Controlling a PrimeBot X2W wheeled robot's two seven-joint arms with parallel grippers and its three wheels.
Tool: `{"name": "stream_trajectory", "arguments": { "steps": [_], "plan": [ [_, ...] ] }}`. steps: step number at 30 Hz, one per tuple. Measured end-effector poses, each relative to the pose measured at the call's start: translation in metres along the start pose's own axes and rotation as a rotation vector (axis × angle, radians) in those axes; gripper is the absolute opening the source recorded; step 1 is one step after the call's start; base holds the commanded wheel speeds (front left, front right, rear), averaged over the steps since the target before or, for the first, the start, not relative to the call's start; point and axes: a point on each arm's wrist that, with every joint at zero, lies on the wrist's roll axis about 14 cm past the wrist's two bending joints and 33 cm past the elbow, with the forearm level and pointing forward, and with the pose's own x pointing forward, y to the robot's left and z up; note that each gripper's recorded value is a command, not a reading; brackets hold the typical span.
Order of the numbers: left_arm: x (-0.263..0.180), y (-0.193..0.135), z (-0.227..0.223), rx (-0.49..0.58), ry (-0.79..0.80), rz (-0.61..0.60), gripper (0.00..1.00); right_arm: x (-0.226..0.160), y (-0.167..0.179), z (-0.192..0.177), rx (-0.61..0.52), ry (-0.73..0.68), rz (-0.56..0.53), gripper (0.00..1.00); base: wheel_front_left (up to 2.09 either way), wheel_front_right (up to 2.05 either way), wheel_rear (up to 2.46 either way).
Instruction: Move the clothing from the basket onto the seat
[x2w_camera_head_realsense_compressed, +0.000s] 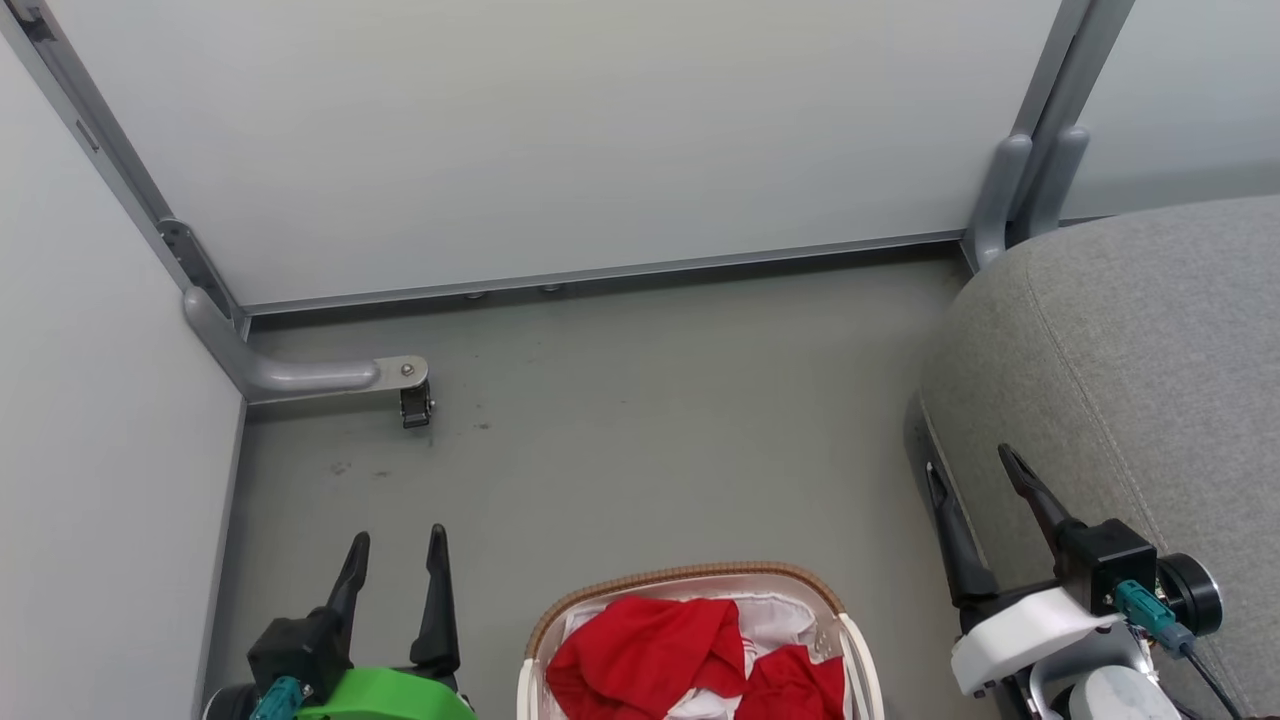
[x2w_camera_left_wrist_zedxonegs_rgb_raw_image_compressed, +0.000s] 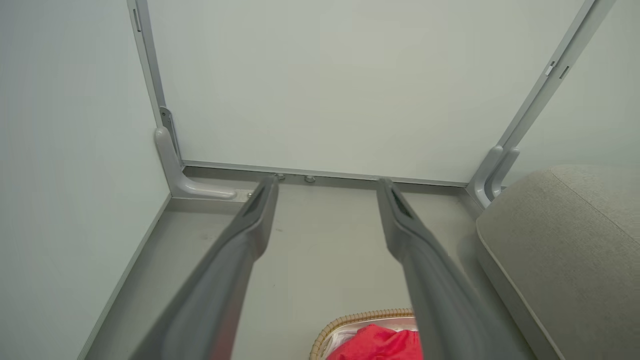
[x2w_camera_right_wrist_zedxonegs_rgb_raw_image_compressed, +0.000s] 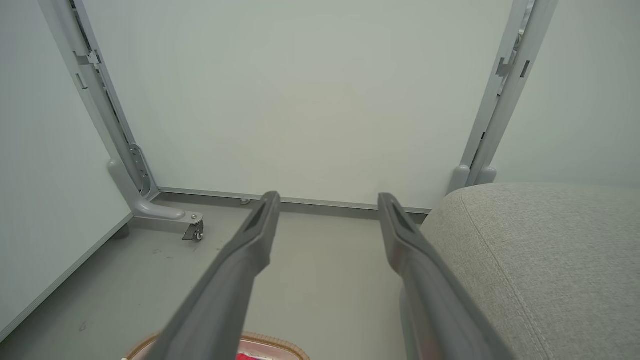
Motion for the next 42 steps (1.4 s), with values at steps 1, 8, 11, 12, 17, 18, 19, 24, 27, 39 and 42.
{"name": "stream_trajectory", "arguments": {
  "steps": [1, 8, 11, 12, 17, 18, 19, 24, 27, 39, 42],
  "plan": [
    [0.001, -0.003, -0.002, 0.002, 0.006, -0.011, 1.0, 0.001, -0.001, -0.001, -0.001, 0.002, -0.002, 1.0, 0.0, 0.0, 0.0],
    [0.028, -0.036, -0.012, 0.038, 0.042, -0.144, 1.0, 0.022, -0.015, 0.005, -0.018, -0.025, -0.029, 1.0, 0.0, 0.0, 0.0],
    [0.041, -0.06, -0.025, 0.073, 0.081, -0.24, 1.0, 0.031, -0.025, 0.001, -0.031, -0.022, -0.053, 1.0, 0.0, 0.0, 0.0],
    [0.045, -0.066, -0.03, 0.078, 0.098, -0.264, 1.0, 0.035, -0.029, 0.0, -0.033, -0.022, -0.063, 1.0, 0.0, 0.0, 0.0],
    [0.065, -0.091, -0.061, 0.107, 0.184, -0.379, 1.0, 0.058, -0.048, -0.004, -0.053, -0.031, -0.102, 1.0, 0.0, 0.0, 0.0],
    [0.068, -0.096, -0.07, 0.116, 0.21, -0.405, 1.0, 0.063, -0.052, -0.006, -0.056, -0.032, -0.108, 1.0, 0.0, 0.0, 0.0],
    [0.07, -0.101, -0.08, 0.13, 0.238, -0.432, 1.0, 0.069, -0.054, -0.009, -0.059, -0.031, -0.111, 1.0, 0.0, 0.0, 0.0],
    [0.067, -0.113, -0.14, 0.191, 0.407, -0.545, 1.0, 0.088, -0.065, -0.027, -0.069, -0.01, -0.126, 1.0, 0.0, 0.0, 0.0],
    [0.061, -0.115, -0.174, 0.213, 0.506, -0.598, 1.0, 0.094, -0.076, -0.042, -0.066, 0.01, -0.15, 1.0, 0.0, 0.0, 0.0],
    [0.02, -0.122, -0.283, 0.278, 0.823, -0.833, 1.0, 0.1, -0.11, -0.107, -0.043, 0.122, -0.227, 1.0, 0.0, 0.0, 0.0],
    [0.013, -0.121, -0.302, 0.287, 0.876, -0.874, 1.0, 0.101, -0.116, -0.121, -0.038, 0.144, -0.239, 1.0, 0.0, 0.0, 0.0]
  ]
}}
